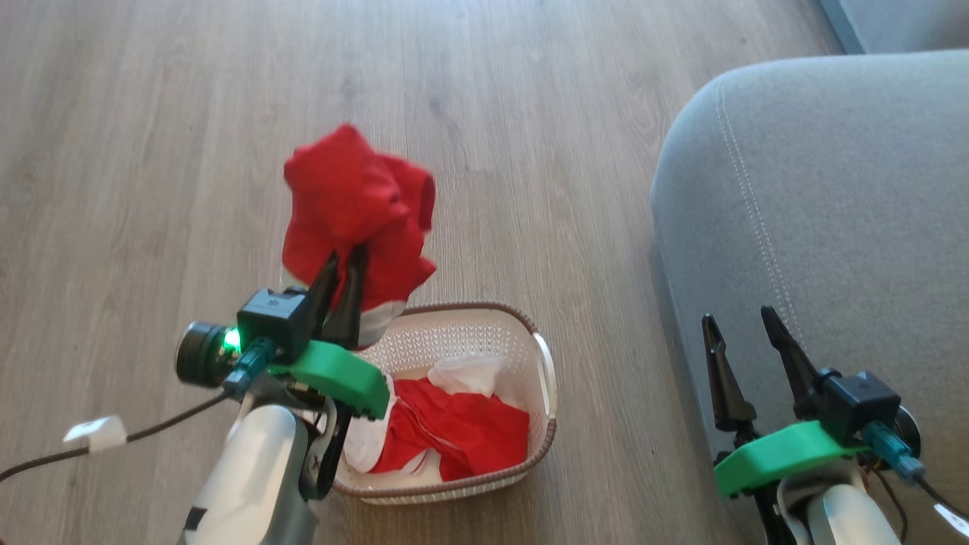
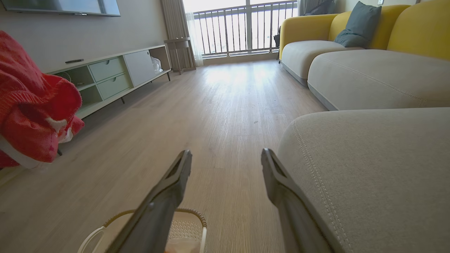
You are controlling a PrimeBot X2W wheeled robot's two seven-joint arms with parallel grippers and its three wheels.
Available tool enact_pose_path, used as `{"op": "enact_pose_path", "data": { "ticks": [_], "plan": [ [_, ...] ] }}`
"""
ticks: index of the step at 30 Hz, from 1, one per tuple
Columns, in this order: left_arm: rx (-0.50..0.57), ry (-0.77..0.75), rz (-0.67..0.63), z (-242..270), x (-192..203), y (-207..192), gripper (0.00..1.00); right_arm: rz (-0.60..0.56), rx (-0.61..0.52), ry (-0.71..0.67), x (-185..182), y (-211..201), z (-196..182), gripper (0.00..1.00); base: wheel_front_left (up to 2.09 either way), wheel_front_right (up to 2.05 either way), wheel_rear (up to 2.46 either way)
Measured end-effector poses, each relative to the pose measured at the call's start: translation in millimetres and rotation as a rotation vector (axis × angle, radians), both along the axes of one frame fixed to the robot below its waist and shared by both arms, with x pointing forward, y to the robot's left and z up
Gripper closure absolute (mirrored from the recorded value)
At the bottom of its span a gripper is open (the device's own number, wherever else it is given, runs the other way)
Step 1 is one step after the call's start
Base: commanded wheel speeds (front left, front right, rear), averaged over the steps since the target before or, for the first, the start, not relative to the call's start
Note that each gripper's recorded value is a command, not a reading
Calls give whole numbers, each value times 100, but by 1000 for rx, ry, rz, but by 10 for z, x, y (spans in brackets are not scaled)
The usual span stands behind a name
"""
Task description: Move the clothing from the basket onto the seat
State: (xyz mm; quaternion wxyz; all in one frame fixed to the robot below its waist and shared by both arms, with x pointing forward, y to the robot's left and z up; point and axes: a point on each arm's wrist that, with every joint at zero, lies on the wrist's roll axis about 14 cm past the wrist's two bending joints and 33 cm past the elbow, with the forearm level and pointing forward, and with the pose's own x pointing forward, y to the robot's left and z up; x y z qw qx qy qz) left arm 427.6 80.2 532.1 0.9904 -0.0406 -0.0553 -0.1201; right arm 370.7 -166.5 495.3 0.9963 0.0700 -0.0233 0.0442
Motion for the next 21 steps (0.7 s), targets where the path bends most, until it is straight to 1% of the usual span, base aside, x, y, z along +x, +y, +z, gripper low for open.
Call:
{"op": "enact_pose_path", "data": {
  "ticks": [6,11,14,17,21],
  "plan": [
    [-86,-206,-25,722,-132,-13,100,18,2,-18,-65,63,57,0,0,0,0],
    [-184,-330,-29,1190,-262,34,100,34,2,-35,-56,113,113,0,0,0,0],
    [-220,-399,-26,1431,-346,65,100,40,3,-43,-66,132,137,0,0,0,0],
    [-229,-449,-54,1597,-412,0,100,44,4,-49,-105,149,153,0,0,0,0],
    [-232,-461,-102,1631,-468,-141,100,59,5,-62,-117,198,194,0,0,0,0]
  ]
}}
